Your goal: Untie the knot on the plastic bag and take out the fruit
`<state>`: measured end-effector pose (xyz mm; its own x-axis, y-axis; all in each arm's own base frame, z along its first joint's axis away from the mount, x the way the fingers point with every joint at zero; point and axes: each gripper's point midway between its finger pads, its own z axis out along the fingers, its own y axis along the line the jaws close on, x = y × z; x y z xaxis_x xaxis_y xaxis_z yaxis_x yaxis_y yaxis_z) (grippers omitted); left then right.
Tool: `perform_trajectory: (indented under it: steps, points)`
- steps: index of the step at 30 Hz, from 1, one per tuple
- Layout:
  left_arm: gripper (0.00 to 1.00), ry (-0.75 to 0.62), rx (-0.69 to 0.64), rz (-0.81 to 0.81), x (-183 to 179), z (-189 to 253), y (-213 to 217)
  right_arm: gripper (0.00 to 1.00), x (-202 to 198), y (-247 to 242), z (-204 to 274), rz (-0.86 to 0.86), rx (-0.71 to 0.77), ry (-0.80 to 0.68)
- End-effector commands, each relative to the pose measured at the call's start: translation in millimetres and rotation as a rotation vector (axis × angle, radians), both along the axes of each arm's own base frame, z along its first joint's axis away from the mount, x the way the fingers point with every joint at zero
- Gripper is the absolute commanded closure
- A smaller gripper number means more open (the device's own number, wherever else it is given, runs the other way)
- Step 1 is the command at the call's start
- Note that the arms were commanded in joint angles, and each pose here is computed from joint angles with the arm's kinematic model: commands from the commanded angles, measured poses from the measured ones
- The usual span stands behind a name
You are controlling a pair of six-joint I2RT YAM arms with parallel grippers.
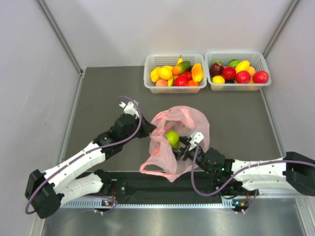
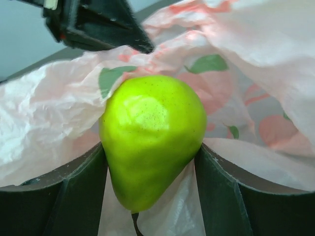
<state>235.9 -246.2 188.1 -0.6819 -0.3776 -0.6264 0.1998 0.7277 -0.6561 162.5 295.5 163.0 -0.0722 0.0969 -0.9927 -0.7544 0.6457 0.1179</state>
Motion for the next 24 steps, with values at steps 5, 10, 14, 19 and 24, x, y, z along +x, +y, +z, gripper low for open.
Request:
perform_trajectory:
  steps: [5,10,14,19,24]
  points:
    - [1.00,0.019,0.038,-0.022,-8.4,-25.7,5.8,1.00,20.1,-42.7,9.6,-0.226,0.033,0.046]
    - [1.00,0.097,0.080,-0.055,-23.5,-62.4,10.1,1.00,26.5,-47.0,28.4,-0.272,0.062,0.028]
    - [1.00,0.148,0.082,-0.072,-35.5,-84.4,13.0,1.00,18.6,-36.9,46.3,-0.196,0.103,0.005]
    - [1.00,0.117,0.039,-0.086,-27.3,-69.6,1.3,1.00,-26.5,-0.3,68.1,0.147,0.130,-0.039]
    - [1.00,0.081,0.017,-0.119,-17.0,-50.1,-14.7,1.00,-46.6,7.1,79.7,0.271,0.148,-0.059]
